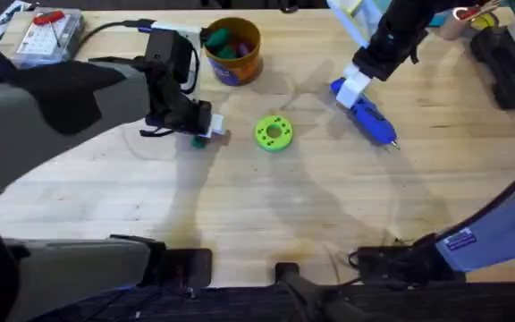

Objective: Pick up the gripper from the table and insert it into the empty holder that is missing its gripper. Then pick up a screw, insert it into the mounting hole, and use the screwdriver to tighten it. Finally, clean up the table by picking up the vegetable and placing it into the bucket.

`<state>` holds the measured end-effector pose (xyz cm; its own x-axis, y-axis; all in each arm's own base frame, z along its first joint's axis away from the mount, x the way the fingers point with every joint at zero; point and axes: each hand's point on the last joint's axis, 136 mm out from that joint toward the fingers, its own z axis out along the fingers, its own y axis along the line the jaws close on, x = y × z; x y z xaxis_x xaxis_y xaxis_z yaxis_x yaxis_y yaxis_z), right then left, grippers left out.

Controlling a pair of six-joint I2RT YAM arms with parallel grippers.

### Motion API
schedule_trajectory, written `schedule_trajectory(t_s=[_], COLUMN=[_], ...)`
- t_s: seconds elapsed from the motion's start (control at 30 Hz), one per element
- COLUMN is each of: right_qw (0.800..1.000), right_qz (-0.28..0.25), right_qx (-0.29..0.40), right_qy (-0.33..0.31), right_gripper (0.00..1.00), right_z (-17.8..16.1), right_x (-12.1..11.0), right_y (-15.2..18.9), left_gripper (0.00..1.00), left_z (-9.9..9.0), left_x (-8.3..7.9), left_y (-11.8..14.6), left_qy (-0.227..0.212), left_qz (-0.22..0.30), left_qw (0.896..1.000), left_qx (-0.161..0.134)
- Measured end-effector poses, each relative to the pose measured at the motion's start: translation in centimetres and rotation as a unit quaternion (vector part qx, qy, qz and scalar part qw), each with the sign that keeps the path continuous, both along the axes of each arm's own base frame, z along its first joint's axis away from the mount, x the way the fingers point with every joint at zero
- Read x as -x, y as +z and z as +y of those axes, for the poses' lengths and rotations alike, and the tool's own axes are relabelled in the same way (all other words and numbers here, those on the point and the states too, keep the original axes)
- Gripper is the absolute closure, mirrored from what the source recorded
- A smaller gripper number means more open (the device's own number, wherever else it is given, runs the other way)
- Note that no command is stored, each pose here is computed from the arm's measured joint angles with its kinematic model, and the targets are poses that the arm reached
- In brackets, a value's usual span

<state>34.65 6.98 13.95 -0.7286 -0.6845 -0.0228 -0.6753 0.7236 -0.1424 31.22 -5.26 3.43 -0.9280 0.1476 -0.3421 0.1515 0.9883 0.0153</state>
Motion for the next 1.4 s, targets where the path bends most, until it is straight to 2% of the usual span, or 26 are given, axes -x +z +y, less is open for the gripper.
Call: schedule_trajectory(t_s=[0.03,0.1,0.17,0.2,0.67,0.73,0.87,0.97,1.07,1.17,1.4], right_qw=[1.0,0.999,0.999,0.998,0.996,0.996,0.996,0.996,0.996,0.996,0.996], right_qz=[-0.004,-0.012,-0.012,-0.009,-0.004,-0.004,-0.004,-0.004,-0.005,-0.005,-0.005], right_qx=[-0.002,-0.009,-0.012,-0.012,-0.012,-0.012,-0.012,-0.013,-0.013,-0.013,-0.013], right_qy=[-0.008,-0.032,-0.051,-0.058,-0.084,-0.084,-0.085,-0.086,-0.086,-0.086,-0.086], right_gripper=[0.007,0.007,0.007,0.007,0.007,0.007,0.007,0.007,0.007,0.007,0.007], right_z=[0.0,0.2,0.2,0.2,0.1,0.1,0.1,0.1,0.1,0.1,0.1], right_x=[-0.1,-0.5,-0.4,-0.2,0.2,0.1,0.1,0.1,0.1,0.1,0.1], right_y=[0.0,0.0,0.0,0.0,0.0,0.0,0.0,0.0,0.0,0.0,0.0], left_gripper=[0.387,0.608,0.917,0.974,0.984,0.984,0.984,0.984,0.984,0.984,0.984], left_z=[0.0,0.2,0.2,0.2,0.3,0.1,-0.3,-0.9,-1.6,-2.1,-2.1], left_x=[0.0,0.0,-0.2,-0.3,-0.8,-1.5,-3.7,-5.4,-6.6,-7.7,-7.8], left_y=[0.0,0.2,0.6,0.8,2.9,4.6,10.9,16.6,20.4,21.8,21.8], left_qy=[0.001,0.004,0.005,0.004,0.006,0.006,0.003,-0.011,-0.025,-0.033,-0.034], left_qz=[0.0,0.001,-0.005,-0.009,-0.03,-0.05,-0.133,-0.219,-0.285,-0.317,-0.319], left_qw=[1.0,1.0,1.0,1.0,1.0,0.999,0.991,0.975,0.957,0.946,0.946], left_qx=[-0.001,-0.003,-0.004,-0.005,-0.004,-0.001,0.014,0.031,0.047,0.057,0.058])
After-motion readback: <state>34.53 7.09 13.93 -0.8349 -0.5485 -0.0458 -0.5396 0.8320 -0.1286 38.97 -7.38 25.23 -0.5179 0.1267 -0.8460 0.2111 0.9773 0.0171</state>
